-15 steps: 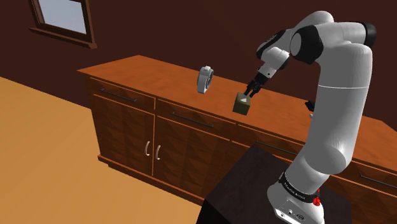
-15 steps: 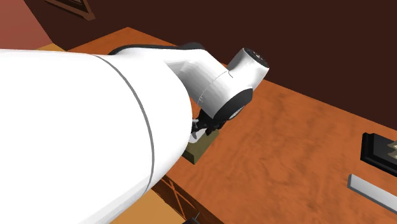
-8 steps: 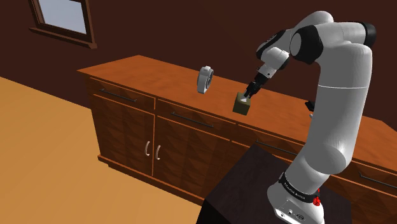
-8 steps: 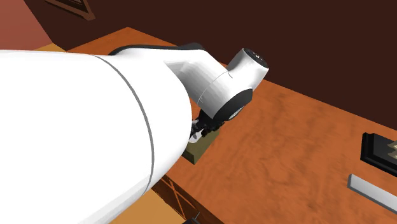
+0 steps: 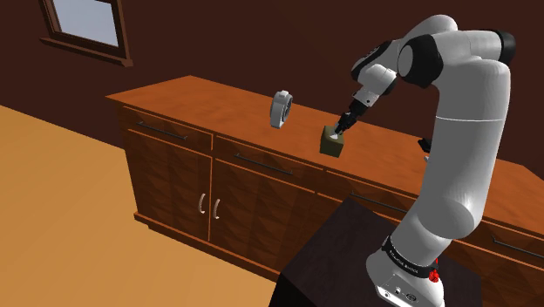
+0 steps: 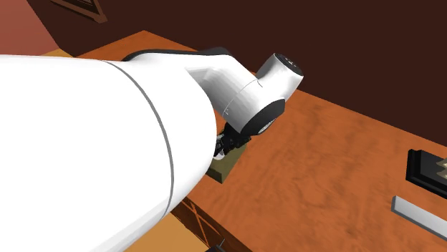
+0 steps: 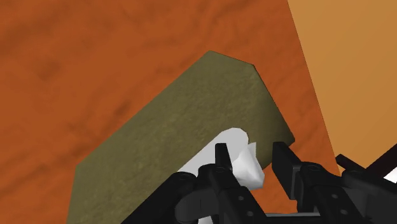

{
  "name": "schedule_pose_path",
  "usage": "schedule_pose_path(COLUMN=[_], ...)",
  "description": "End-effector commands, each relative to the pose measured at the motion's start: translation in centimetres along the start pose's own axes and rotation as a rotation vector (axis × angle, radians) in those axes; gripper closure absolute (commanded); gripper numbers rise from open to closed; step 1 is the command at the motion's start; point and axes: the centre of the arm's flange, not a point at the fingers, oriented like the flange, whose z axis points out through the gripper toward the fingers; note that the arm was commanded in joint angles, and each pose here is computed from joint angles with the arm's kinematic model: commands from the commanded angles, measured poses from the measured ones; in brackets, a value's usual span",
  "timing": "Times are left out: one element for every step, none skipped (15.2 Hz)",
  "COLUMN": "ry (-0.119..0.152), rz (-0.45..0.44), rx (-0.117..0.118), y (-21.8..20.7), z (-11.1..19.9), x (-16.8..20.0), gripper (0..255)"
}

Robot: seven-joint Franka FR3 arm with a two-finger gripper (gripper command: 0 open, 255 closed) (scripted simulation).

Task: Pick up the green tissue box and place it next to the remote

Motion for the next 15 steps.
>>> schedule_pose_path(ry=[-0.003, -0.003, -0.003, -0.003, -0.003, -0.003, -0.003, -0.003, -0.003, -0.003, -0.003, -0.003, -0.003, -0.003, -0.003], rz=[0.000, 0.001, 0.000, 0.000, 0.000, 0.000, 0.000, 0.000, 0.000, 0.000, 0.000, 0.000, 0.000, 0.000, 0.000], rx=[0.000, 0.000, 0.000, 0.000, 0.000, 0.000, 0.000, 0.000, 0.000, 0.000, 0.000, 0.000, 0.000, 0.000, 0.000], y=[0.0, -0.2, -0.4, -0.6, -0.7, -0.9, -1.1, -1.3, -1.5, -1.7, -1.9, -2.1, -2.3, -2.5, -2.6], z=[0.2, -0.3, -0.8, -1.2, -1.7, -2.2, -2.7, -3.2, -3.7, -4.2, -4.6, -5.1, -5.6, -6.1, -6.6], x=[-0.1, 0.0, 0.1, 0.2, 0.3, 0.4, 0.5, 0.6, 0.7, 0.7, 0.8, 0.9, 1.0, 1.1, 1.2], gripper=[255, 255, 255, 255, 255, 255, 255, 255, 255, 255, 255, 255, 255, 255, 255])
